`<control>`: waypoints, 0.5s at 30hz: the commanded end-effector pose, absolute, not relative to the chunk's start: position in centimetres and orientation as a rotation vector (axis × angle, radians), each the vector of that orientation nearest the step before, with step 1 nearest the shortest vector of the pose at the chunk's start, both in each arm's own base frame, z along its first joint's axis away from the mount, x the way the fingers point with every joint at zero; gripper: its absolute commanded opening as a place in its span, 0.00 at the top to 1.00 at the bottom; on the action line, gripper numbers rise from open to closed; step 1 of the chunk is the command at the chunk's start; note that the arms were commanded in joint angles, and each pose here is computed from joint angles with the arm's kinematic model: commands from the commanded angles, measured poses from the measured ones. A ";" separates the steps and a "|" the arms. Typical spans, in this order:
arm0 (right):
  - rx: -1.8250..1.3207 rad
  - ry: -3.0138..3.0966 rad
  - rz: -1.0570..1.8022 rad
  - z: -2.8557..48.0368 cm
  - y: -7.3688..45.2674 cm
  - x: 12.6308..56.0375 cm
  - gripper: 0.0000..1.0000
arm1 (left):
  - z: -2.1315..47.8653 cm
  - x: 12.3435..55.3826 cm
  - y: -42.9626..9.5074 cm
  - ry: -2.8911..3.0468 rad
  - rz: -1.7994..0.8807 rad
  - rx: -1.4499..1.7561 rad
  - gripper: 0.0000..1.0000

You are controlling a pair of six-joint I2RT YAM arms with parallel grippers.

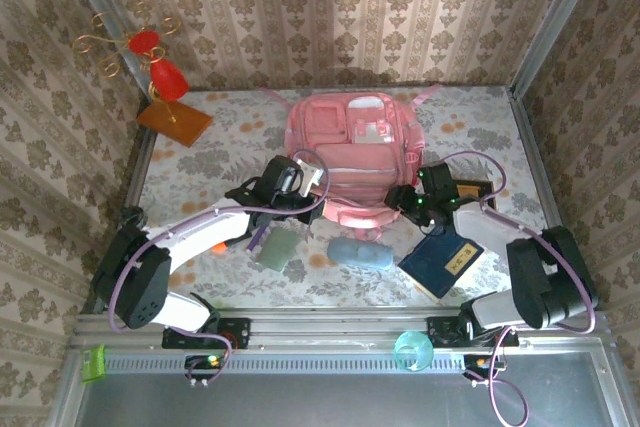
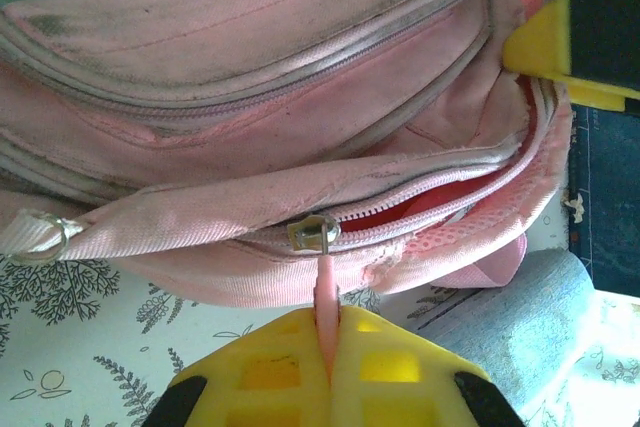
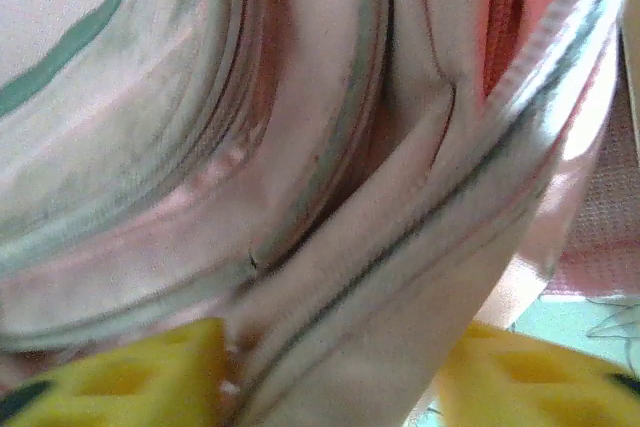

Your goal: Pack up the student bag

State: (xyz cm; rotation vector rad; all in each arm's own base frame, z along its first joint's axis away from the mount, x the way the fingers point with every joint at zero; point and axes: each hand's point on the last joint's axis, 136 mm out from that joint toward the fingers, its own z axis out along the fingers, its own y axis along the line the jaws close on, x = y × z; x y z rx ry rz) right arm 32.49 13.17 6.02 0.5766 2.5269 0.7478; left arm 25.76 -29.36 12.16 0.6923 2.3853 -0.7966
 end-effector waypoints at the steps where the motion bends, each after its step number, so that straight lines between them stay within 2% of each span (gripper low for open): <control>1: 0.530 2.454 0.694 7.9 12.2 35.1 0.73 | 15.0 26.2 -29.9 2.297 -0.816 0.721 1.00; 5: 0.498 2.432 0.643 9.8 10.0 35.9 1.00 | 15.3 26.0 -28.2 2.311 -0.775 0.718 1.00; 9: 0.472 2.402 0.581 11.9 7.4 36.1 1.00 | 15.1 26.3 -26.2 2.343 -0.748 0.679 1.00; 15: 0.493 2.417 0.512 12.3 4.1 37.0 1.00 | 14.1 26.8 -24.8 2.377 -0.672 0.664 1.00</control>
